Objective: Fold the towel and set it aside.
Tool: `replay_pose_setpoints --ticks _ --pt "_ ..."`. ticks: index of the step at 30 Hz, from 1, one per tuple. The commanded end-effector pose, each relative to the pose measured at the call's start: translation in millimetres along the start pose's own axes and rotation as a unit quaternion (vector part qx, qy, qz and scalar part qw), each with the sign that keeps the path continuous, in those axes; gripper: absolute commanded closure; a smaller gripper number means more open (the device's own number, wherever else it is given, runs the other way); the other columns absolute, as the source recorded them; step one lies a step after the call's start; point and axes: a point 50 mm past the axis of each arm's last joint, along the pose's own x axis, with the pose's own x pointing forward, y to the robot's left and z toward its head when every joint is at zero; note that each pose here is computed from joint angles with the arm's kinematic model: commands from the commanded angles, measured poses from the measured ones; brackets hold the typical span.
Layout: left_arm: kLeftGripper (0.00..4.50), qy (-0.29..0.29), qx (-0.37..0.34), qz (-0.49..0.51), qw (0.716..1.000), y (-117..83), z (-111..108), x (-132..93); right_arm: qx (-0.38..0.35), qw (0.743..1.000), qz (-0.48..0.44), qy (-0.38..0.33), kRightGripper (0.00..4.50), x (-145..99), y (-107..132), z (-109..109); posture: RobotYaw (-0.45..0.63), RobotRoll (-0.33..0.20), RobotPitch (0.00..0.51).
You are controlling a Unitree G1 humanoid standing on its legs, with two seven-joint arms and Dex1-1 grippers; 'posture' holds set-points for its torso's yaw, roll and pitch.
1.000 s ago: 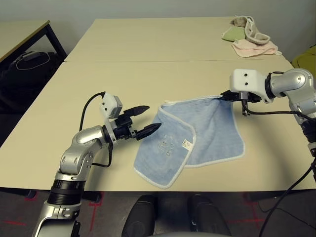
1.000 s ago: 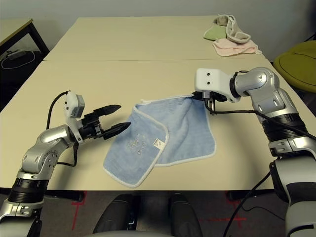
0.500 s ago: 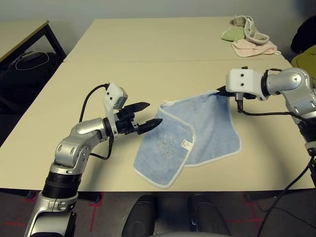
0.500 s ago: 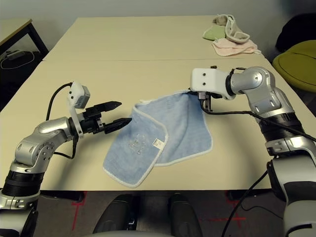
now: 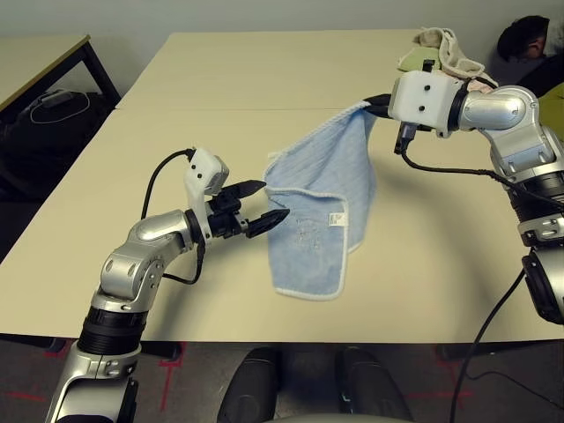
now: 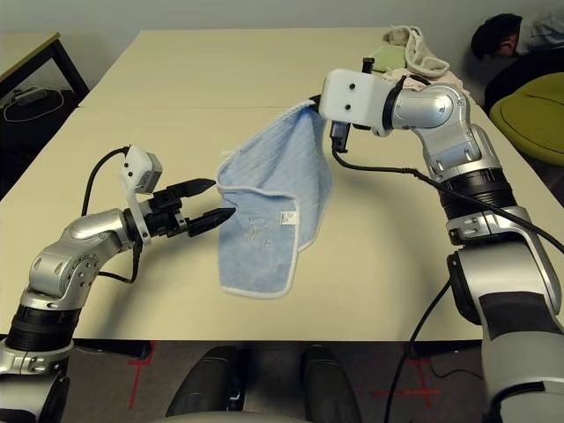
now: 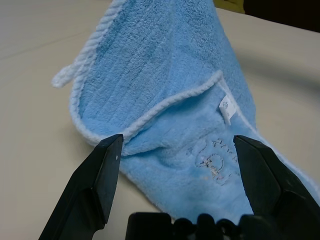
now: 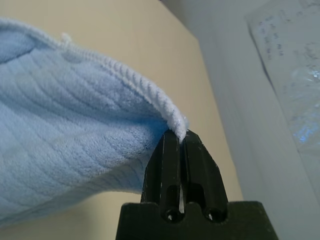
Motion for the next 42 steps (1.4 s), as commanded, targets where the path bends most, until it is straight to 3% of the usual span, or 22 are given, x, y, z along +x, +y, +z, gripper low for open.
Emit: replay_pose_setpoints --ticks 1,18,29,42 --pt "0.0 0.008 0.02 -0.019 1.0 -2 -10 0 -0.012 0.999 -0.039 -0.023 4.46 -4 -15 11 0.09 0.0 0.072" --pt "0.0 -0.004 0.017 -0.057 0.998 -6 -16 6 -0.057 0.985 -0.117 -0.117 4.46 -6 -45 44 0.08 0.0 0.066" --pt "0.0 -0.107 -0.138 -0.037 0.984 -7 12 31 -0.056 0.98 -0.142 -0.126 4.46 -3 -50 44 0.09 0.0 0.065" --pt "0.0 -0.044 -0.125 -0.07 0.989 -15 -2 23 -0.07 0.972 -0.188 -0.125 4.46 1 -67 49 0.09 0.0 0.069"
